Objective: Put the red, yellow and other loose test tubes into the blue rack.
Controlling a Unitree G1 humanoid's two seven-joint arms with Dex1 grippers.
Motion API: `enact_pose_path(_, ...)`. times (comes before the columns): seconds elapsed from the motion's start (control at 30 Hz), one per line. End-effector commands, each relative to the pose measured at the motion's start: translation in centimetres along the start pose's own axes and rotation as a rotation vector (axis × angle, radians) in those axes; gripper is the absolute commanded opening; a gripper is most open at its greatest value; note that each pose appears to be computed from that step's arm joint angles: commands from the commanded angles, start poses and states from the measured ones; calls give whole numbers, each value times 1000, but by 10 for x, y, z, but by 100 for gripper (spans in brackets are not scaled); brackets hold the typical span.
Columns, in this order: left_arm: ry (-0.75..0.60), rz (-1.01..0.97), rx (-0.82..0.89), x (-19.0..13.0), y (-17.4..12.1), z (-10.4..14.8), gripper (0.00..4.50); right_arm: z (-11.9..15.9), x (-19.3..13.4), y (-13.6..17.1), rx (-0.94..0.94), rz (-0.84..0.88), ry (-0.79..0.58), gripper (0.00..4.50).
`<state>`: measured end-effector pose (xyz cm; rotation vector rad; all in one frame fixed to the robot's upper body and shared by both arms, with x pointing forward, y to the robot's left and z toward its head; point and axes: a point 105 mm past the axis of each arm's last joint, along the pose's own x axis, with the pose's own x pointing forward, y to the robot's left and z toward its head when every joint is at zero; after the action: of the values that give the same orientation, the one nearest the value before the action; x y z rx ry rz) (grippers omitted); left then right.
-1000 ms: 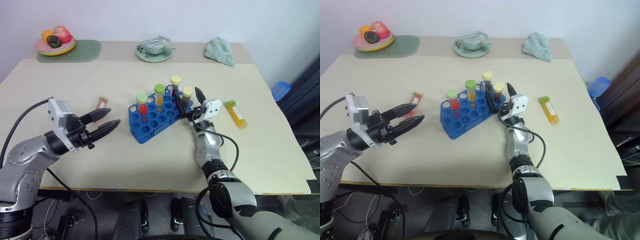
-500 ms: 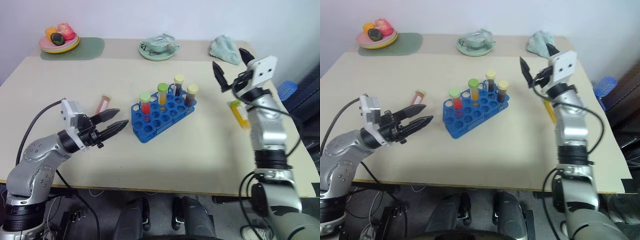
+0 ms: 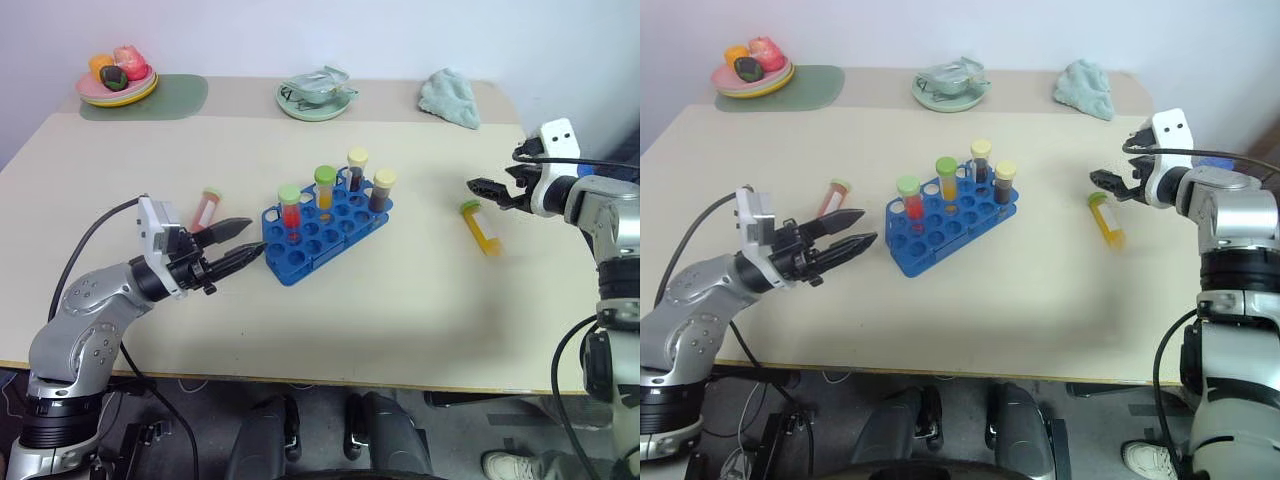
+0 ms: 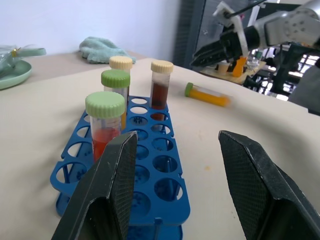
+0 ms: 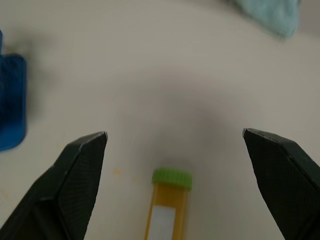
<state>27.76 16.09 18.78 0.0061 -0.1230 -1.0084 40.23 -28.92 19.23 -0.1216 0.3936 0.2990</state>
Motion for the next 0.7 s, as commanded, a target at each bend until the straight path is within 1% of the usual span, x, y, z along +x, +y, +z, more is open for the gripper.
enact_pose_path(0.03,13,-32,40,0,-5,6,264,6,-3,-5,36,5,35,445)
enact_pose_path(0.1,16,-37,42,0,-6,5,264,2,-1,-5,49,12,60,445)
enact_pose_path(0.27,56,-121,38,-4,-19,4,264,-19,4,-9,52,8,158,445)
enact_pose_path(0.53,67,-263,26,-9,-32,11,264,-35,3,-11,50,13,213,445)
enact_pose_path(0.7,90,-327,49,-6,-36,9,264,-43,4,-13,50,1,235,445)
